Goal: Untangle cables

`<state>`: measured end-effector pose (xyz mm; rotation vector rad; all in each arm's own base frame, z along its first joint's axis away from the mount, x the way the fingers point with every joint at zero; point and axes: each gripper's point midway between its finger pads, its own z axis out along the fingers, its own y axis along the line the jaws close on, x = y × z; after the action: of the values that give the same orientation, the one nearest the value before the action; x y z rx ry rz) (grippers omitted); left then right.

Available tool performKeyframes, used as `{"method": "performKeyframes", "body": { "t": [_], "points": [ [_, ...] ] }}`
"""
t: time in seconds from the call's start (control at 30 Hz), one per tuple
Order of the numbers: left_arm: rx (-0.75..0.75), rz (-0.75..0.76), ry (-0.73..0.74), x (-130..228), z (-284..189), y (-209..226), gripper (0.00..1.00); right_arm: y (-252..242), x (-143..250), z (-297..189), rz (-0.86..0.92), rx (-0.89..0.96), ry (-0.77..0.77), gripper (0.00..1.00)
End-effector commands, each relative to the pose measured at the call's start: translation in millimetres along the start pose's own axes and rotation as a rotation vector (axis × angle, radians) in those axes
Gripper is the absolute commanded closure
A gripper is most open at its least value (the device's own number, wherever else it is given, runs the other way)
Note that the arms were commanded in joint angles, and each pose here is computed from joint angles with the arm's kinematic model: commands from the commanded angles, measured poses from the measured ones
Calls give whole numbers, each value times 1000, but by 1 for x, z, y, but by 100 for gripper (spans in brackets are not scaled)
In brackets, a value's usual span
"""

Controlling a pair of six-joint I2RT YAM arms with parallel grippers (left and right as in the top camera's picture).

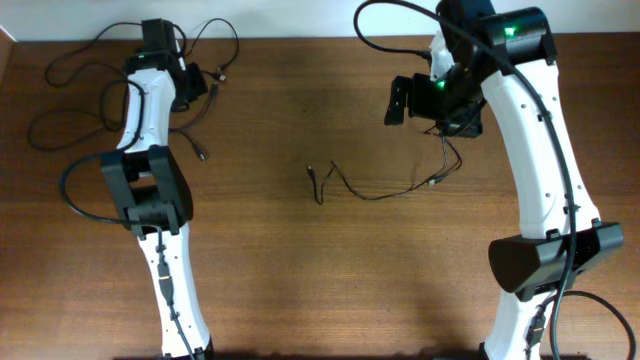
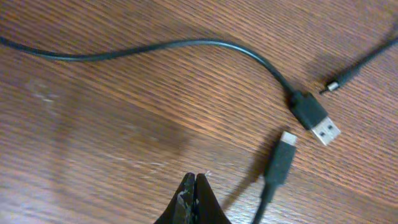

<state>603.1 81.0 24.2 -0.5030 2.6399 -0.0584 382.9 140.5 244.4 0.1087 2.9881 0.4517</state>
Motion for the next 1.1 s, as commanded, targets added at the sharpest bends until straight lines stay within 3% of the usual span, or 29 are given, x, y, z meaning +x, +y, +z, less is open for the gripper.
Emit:
{"method": "performKeyframes", "body": {
  "t": [0.0,0.23,0.4,0.63,0.9,1.07],
  "points": [
    [16,18,40,12,10,-5,100,4,5,-14,-3,-16,-27,2],
    [-3,14,155,41,13,1,100,4,5,-14,-3,-16,-27,2],
    [221,114,213,54,7,-34,100,4,5,-14,-3,-16,-27,2],
    [187,69,327,76,-2,-12,100,4,5,-14,-3,-16,-27,2],
    [177,22,263,36,-52,9,100,4,5,-14,-3,-16,-27,2],
    [293,46,104,-9,-138,-18,100,4,5,-14,-3,-16,-27,2]
  ]
}}
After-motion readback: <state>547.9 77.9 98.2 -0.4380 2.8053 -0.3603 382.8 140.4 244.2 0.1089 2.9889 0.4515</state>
